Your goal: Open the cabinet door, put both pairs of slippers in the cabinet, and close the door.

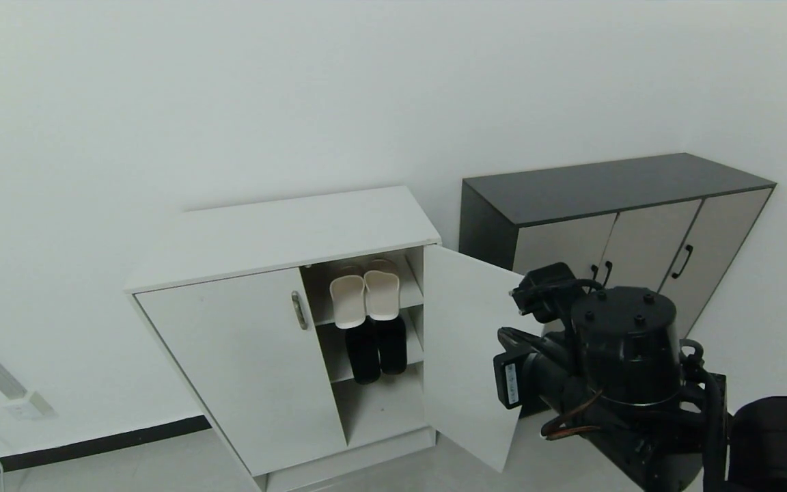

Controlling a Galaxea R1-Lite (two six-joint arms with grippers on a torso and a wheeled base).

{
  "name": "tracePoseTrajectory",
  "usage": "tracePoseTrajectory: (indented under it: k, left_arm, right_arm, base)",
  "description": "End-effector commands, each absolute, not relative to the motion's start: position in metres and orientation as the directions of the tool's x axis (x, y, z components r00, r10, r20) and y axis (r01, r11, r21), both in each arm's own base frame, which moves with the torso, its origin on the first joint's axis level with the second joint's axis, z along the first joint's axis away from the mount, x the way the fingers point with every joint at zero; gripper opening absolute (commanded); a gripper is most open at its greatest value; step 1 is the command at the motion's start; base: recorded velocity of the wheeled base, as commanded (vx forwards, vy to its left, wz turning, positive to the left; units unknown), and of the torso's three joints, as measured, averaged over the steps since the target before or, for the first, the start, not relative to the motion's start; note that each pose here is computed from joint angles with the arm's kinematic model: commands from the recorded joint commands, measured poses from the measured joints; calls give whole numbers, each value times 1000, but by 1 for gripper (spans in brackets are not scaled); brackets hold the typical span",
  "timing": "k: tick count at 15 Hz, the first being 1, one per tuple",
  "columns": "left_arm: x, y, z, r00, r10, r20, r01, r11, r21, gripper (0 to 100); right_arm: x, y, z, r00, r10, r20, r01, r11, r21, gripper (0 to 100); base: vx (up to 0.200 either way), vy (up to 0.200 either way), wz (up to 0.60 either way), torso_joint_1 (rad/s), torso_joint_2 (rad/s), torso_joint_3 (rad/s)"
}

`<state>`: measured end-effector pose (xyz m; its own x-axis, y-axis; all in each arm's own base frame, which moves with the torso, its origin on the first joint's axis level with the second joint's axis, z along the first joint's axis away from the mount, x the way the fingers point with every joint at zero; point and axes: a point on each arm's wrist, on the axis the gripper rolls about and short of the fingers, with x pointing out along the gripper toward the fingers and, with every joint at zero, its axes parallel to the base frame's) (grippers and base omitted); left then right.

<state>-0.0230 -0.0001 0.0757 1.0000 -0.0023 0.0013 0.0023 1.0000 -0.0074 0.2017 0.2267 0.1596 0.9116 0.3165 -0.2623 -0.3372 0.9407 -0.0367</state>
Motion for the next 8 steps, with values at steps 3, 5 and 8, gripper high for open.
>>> tracePoseTrajectory:
  k: [3, 5, 8]
  left_arm:
    - [-23, 0, 76, 1000, -2, 0, 2, 1000, -8, 0]
    - [-23, 0, 76, 1000, -2, 0, 2, 1000, -8, 0]
    - [-23, 0, 76, 1000, -2, 0, 2, 1000, -8, 0]
  right_arm:
    - [269, 203, 186, 957, 151, -249, -161, 987, -21, 0]
    - [300, 193, 193, 957, 115, -265, -121, 993, -8, 0]
    - [348, 181, 195, 965, 35, -261, -37, 999, -2, 0]
  base:
    - [0, 0, 0, 0, 0, 0]
    - [0, 0, 0, 0, 0, 0]
    - [0, 0, 0, 0, 0, 0]
